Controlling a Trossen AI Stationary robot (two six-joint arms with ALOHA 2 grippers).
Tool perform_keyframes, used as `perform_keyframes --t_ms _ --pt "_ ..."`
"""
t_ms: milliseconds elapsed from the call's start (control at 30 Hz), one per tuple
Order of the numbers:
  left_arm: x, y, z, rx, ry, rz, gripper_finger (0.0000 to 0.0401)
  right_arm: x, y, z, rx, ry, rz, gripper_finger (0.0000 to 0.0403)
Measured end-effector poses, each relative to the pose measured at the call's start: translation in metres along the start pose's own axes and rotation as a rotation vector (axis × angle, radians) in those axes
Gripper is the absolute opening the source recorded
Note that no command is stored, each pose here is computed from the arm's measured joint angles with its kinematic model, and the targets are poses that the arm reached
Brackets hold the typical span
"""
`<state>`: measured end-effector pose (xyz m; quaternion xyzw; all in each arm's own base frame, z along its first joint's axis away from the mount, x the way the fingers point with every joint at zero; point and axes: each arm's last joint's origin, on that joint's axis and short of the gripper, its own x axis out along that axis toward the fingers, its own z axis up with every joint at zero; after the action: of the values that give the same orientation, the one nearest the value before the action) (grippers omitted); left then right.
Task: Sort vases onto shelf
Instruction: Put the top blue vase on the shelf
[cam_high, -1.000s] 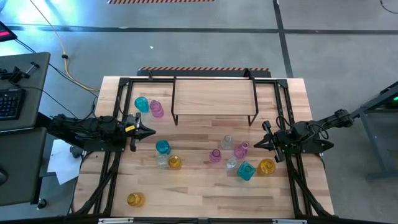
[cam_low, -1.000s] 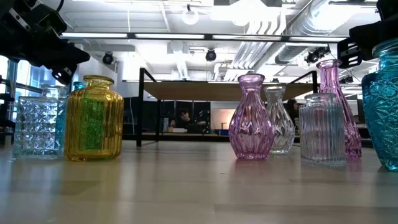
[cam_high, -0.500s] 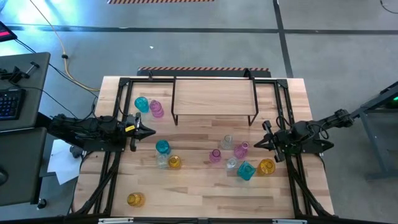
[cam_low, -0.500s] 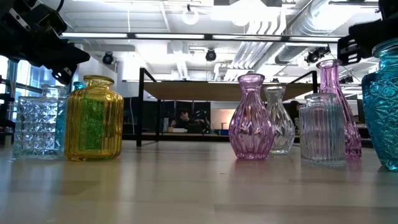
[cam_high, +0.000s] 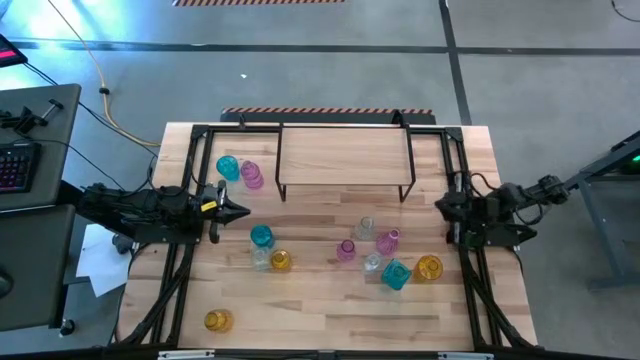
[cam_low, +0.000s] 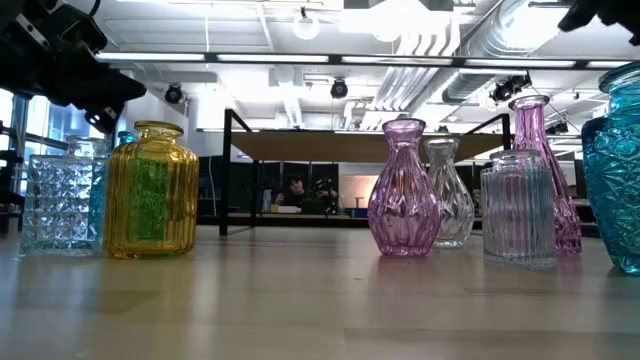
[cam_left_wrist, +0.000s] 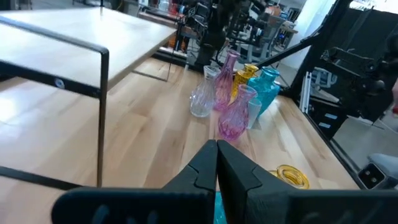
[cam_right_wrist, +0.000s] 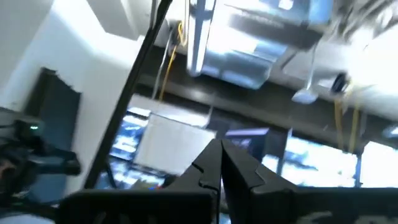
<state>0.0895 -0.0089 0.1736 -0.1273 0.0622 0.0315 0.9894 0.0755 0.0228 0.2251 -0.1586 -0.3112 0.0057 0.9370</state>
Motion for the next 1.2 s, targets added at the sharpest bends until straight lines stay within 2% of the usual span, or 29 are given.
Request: perform_keyframes --t_ms 200,300,433,567,700,833,967,1200 --pt "0.0 0.0 0.007 -0.01 -0.08 0.043 0.0003 0.011 -0.001 0.005 -0.055 0.032 -0.013 0.0" --pt "-0.001 0.0 0.01 0.047 -0.119 0.062 0.0003 0.028 -0.002 0.013 -0.069 0.088 0.02 0.0" --pt "-0.001 0.001 0.015 0.092 -0.171 0.131 0.0003 0.066 -0.005 0.027 -0.108 0.246 0.008 0.0" --pt "-0.003 0.001 0.022 0.095 -0.247 0.167 0.0003 0.112 -0.01 0.038 -0.184 0.464 -0.059 0.0" --pt "-0.006 -0.001 0.032 0.147 -0.347 0.181 0.0003 0.157 -0.017 0.045 -0.247 0.612 -0.076 0.0" --pt "-0.015 -0.001 0.049 0.194 -0.392 0.312 0.0003 0.193 -0.025 0.043 -0.287 0.742 -0.073 0.0" --pt "-0.03 0.0 0.07 0.201 -0.362 0.438 0.0003 0.221 -0.036 0.035 -0.292 0.847 -0.099 0.0" --pt "-0.063 -0.004 0.115 0.177 -0.269 0.52 0.0003 0.254 -0.057 0.012 -0.335 0.946 -0.169 0.0"
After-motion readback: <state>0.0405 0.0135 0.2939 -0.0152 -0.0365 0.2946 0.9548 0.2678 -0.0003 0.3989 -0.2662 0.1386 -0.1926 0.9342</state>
